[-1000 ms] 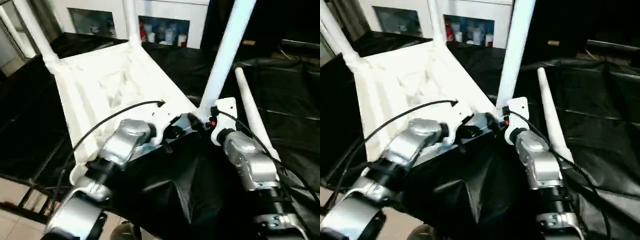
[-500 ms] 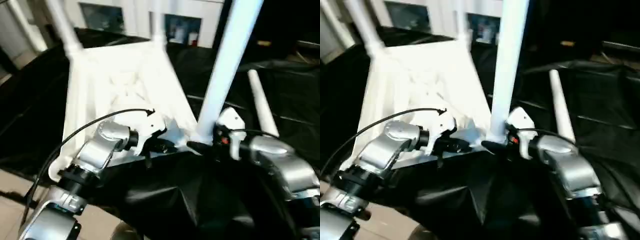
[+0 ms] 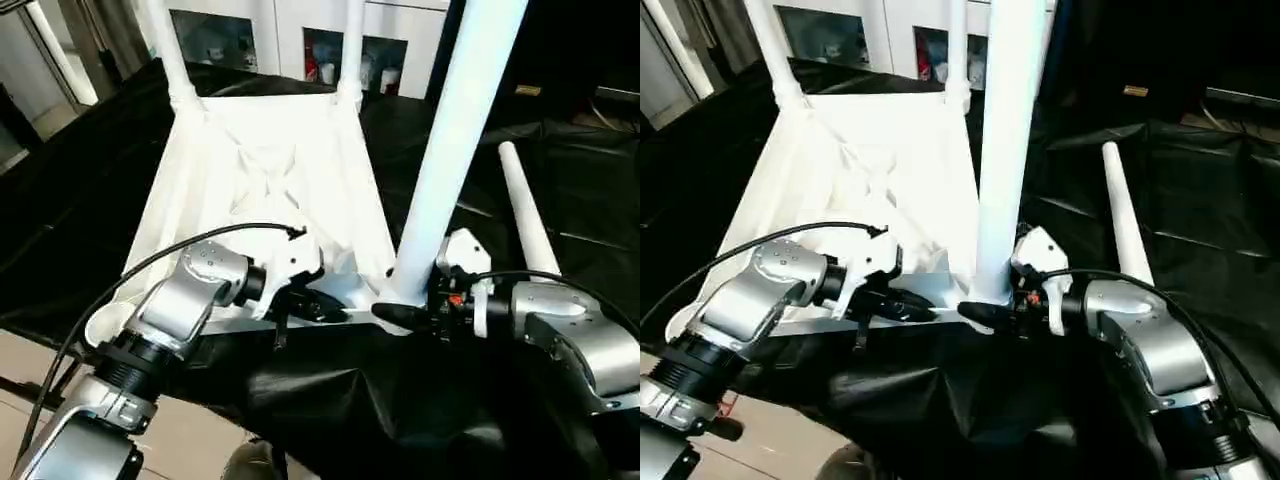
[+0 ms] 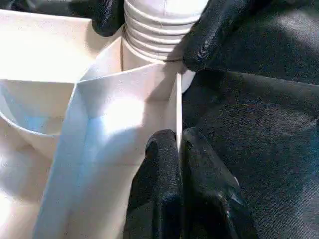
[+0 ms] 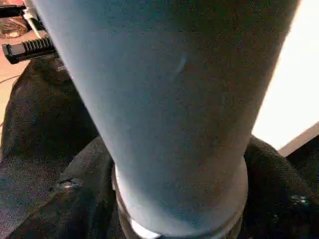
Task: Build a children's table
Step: Rotate leg to tighten
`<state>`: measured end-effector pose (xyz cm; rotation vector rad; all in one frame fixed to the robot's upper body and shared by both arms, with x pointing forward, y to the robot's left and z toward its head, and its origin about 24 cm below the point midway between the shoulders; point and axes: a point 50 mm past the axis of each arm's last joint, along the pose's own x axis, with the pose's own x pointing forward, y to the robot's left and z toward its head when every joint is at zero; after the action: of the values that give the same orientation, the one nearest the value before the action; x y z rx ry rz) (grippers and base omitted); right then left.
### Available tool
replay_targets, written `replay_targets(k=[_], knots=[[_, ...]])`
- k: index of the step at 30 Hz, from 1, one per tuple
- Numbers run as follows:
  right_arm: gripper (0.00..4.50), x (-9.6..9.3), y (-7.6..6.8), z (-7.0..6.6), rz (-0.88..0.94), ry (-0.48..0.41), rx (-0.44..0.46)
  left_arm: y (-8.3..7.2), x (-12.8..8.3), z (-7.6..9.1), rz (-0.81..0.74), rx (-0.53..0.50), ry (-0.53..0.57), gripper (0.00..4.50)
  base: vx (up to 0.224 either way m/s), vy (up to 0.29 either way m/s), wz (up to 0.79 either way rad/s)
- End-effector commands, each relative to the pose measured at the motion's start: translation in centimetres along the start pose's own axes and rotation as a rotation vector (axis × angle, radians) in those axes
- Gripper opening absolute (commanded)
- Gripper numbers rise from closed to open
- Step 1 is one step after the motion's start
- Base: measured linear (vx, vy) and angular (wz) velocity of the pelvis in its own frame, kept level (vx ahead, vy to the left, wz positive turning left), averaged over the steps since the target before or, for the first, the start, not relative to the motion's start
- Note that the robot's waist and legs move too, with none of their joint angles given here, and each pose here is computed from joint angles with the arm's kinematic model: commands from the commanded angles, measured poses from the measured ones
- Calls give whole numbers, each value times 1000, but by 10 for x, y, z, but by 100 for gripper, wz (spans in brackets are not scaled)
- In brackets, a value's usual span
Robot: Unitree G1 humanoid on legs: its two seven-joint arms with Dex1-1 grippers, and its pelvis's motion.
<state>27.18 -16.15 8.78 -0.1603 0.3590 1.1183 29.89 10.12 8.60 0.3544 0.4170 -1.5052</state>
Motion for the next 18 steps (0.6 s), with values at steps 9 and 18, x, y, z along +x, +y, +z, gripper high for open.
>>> replay_targets(k=[9, 18], knots=[[279, 39, -19, -18, -438, -50, 210, 25, 31, 34, 257, -45, -115, 0, 0, 0, 0], [334, 80, -19, -7, -562, -138, 324, 31, 57, 61, 344, -71, -208, 0, 0, 0, 0]])
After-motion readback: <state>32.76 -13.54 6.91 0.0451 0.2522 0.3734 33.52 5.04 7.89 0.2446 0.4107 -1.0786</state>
